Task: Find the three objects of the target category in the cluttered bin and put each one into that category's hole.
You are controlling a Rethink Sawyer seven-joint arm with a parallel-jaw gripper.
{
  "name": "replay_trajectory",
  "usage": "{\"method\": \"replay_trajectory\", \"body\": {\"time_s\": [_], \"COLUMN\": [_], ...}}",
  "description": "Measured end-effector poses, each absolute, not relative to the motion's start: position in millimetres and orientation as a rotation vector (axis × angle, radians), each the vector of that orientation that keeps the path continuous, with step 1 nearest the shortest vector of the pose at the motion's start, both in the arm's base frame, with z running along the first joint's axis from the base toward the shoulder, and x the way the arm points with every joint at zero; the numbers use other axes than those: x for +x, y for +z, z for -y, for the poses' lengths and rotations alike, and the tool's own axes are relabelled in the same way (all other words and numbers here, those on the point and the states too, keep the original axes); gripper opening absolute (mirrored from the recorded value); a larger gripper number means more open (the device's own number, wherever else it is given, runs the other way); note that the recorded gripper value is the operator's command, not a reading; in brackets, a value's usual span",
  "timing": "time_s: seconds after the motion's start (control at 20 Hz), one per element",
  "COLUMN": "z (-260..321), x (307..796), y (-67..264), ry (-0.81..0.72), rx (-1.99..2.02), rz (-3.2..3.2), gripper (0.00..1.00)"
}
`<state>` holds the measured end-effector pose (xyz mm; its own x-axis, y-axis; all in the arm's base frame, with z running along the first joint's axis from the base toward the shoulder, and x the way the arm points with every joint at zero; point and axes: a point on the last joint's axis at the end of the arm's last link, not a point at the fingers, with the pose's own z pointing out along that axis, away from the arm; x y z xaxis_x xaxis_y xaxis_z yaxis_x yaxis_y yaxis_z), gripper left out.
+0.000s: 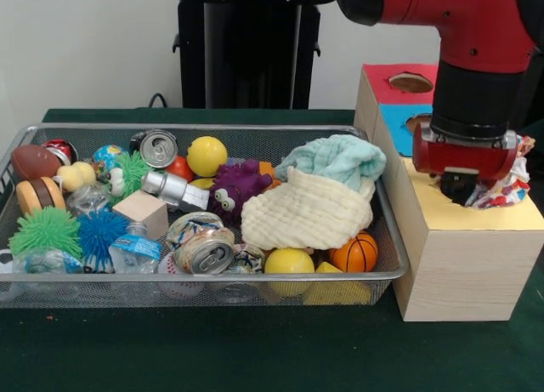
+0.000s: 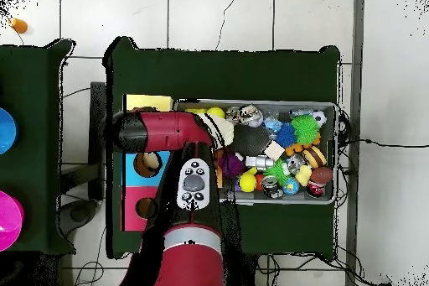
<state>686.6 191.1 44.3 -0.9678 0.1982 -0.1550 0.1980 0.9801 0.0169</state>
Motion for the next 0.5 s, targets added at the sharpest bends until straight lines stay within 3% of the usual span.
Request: {"method": "replay_trajectory", "body": {"time_s": [0.5], "z": [-189], "x": [685], "y": [112], "ry": [0.009], "rx": [0.338], "rz": [-3.012], "gripper": [0.00]}}
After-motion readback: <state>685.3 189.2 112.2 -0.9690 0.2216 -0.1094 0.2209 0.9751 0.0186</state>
